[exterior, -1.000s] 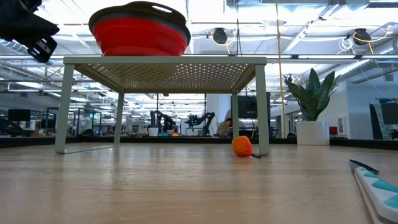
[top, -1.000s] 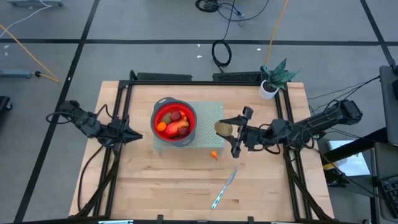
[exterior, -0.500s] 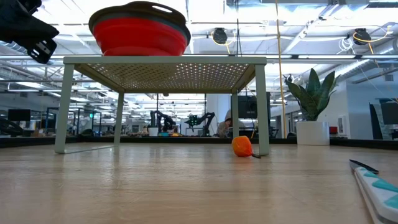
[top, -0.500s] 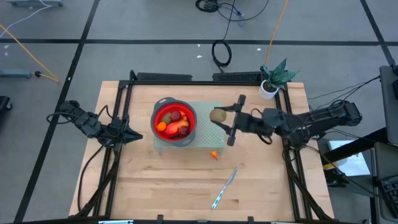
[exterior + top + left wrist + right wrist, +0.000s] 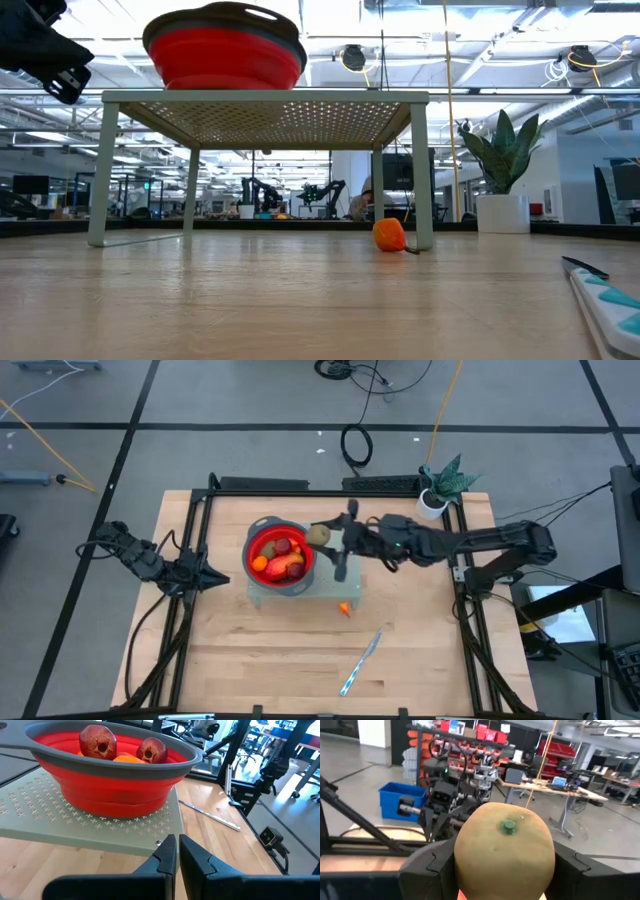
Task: Pick & Place Fruit
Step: Put the kiwi into the red strainer bowl on the shelf
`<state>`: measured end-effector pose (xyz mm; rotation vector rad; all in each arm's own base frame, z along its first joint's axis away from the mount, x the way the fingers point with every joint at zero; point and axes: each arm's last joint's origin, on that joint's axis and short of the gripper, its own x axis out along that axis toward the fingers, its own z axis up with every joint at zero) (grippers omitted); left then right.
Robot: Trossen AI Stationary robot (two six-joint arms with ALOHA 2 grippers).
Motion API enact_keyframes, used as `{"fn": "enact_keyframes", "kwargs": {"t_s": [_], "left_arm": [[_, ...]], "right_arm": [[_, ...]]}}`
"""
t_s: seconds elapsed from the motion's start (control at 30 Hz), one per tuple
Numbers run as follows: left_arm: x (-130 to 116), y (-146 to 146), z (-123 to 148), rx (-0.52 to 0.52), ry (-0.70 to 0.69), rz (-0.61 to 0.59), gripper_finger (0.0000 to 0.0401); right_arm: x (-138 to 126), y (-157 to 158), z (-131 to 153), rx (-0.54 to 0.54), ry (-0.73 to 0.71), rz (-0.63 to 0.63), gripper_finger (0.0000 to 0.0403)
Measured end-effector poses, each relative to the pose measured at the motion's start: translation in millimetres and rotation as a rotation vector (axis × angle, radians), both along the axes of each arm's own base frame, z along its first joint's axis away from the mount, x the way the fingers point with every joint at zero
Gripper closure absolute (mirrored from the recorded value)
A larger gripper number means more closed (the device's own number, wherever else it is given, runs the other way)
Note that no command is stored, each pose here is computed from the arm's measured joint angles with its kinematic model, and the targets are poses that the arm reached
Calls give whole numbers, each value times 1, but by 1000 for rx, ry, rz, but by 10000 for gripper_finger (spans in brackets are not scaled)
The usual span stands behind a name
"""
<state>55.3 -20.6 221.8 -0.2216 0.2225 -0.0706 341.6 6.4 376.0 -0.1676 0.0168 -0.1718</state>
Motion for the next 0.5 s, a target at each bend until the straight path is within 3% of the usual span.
{"fn": "enact_keyframes", "kwargs": {"t_s": [0.5], "left_arm": [[0, 1, 0, 6, -4, 31, 382]], "right_arm": [[43, -24, -32, 19, 91, 65, 204]]}}
